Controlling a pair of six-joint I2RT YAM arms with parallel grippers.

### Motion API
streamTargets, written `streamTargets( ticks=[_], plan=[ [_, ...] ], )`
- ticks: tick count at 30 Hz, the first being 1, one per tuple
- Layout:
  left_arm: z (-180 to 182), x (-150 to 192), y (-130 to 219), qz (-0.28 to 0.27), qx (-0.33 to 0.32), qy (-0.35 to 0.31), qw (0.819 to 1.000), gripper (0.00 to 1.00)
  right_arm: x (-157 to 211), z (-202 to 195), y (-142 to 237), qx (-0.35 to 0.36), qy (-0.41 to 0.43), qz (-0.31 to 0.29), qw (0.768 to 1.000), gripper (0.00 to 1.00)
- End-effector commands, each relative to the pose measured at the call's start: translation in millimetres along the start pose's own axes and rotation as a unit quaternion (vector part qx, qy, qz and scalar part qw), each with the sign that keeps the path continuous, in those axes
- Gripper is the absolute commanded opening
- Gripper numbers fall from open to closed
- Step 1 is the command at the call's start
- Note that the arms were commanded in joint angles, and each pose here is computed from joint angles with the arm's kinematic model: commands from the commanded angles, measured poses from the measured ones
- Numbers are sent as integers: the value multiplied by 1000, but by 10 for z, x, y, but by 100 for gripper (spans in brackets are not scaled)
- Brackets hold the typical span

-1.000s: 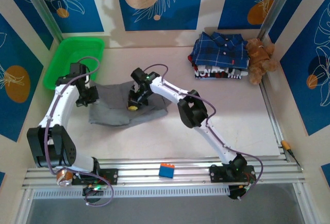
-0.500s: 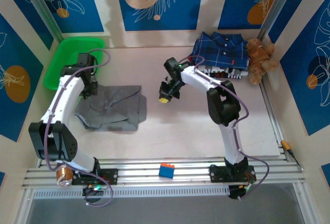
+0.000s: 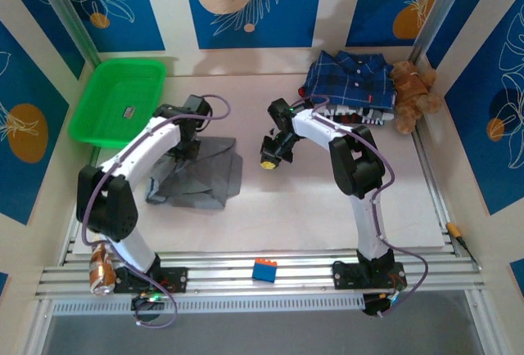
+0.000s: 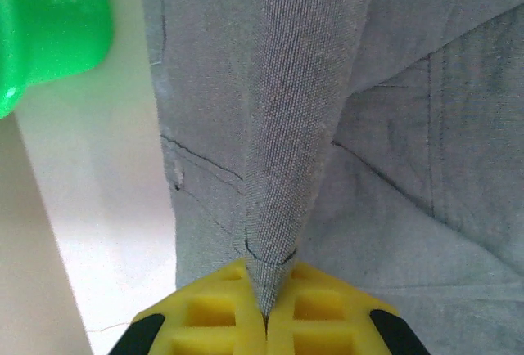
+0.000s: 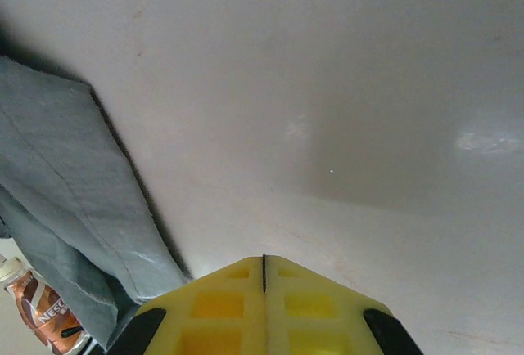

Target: Fold and stack the long sleeve shirts

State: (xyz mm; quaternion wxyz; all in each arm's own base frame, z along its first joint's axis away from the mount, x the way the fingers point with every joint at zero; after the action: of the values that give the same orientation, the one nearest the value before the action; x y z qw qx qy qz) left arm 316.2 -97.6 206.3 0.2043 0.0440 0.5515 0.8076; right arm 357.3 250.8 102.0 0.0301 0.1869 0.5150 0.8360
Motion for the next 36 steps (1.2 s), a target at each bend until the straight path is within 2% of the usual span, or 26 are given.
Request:
streamTargets(
  ticks=[1, 11, 19, 26, 36],
  plan=[
    [-211, -74, 26, 1, 27, 8, 1000, 6, 40, -13, 57, -13, 6, 5, 1000, 4],
    [-750, -267, 39, -1, 65, -26, 998, 7, 23, -40, -325, 6, -18, 36, 999, 3],
    [-1070, -260, 78, 3, 86, -48, 995, 7, 71, -15, -554, 17, -25, 50, 998, 2],
    [-1194, -267, 193, -11, 127, -29, 991, 7, 88, -116, -569, 26, -33, 51, 998, 2],
    [-1479, -333, 169, -10, 209, 6, 978, 7, 89, -161, -565, 25, -37, 53, 998, 1]
  ],
)
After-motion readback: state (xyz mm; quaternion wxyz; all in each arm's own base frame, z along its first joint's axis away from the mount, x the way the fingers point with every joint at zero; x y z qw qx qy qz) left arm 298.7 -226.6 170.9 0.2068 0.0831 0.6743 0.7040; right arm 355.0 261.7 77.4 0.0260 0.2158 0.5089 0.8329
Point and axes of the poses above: each hand's point on the last joint's axis, 136 mm out from that joint toward the fingers, its own y axis back along the fingers, its own z axis along the line the jaws close on, x = y × z, the point moved 7 cm from there along y, back along the fingers, and after that the axes turned 8 degrees about -y, right-handed, at the moved point
